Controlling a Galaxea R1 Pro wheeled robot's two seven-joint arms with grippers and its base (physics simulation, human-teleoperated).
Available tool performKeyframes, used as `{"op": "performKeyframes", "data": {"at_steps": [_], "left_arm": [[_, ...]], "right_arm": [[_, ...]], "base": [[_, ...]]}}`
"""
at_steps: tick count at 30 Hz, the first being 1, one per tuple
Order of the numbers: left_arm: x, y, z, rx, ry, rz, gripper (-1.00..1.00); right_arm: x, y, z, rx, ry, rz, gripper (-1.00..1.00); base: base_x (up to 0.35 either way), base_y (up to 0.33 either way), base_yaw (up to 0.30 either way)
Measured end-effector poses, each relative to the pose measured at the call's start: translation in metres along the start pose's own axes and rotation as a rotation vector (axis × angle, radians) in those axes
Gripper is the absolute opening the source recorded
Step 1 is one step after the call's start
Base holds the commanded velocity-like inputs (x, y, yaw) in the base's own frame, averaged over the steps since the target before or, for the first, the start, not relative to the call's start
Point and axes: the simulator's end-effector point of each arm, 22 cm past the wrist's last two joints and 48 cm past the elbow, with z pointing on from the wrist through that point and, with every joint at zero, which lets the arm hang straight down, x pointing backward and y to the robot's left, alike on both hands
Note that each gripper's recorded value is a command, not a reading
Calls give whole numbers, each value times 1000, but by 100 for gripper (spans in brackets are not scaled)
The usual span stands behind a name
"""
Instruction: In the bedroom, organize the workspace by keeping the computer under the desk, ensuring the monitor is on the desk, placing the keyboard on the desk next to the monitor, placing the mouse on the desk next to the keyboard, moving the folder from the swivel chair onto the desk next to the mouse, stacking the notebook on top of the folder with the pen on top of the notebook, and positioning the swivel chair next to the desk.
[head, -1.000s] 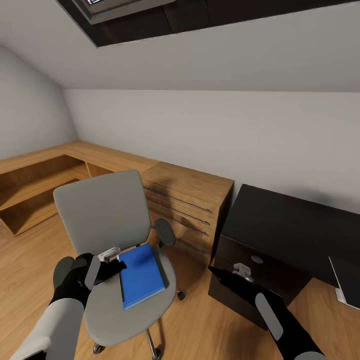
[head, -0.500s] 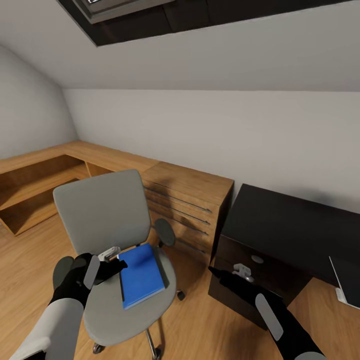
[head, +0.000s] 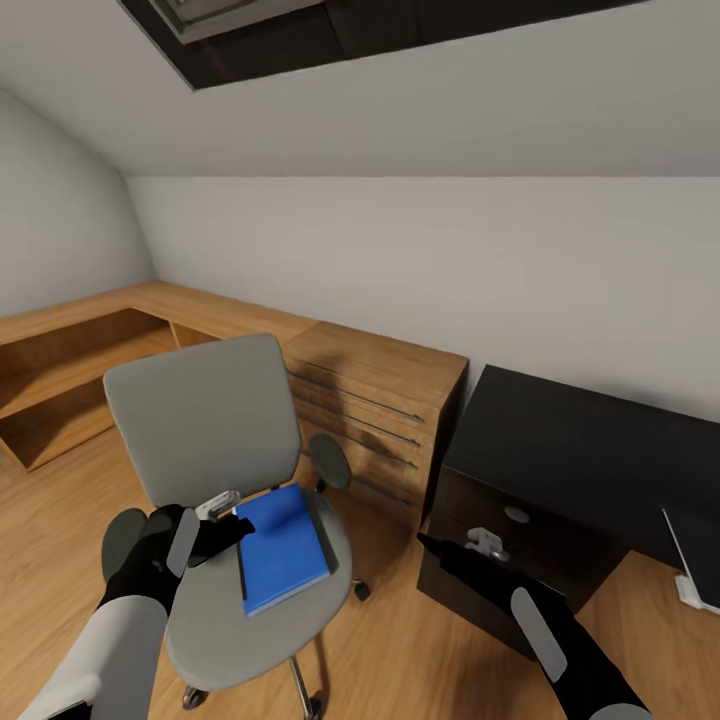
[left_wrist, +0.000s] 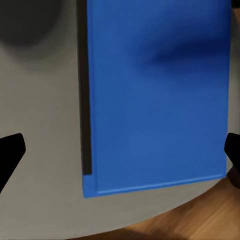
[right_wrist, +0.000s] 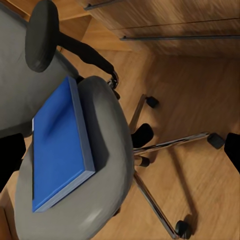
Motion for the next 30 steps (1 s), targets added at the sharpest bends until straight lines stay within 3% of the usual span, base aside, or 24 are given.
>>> {"op": "performKeyframes", "data": {"at_steps": [30], "left_arm": [[8,9,28,18,-36,3,100]], "right_arm": [[21,-25,16,-13,-23,-18,100]], "base": [[0,0,0]]}}
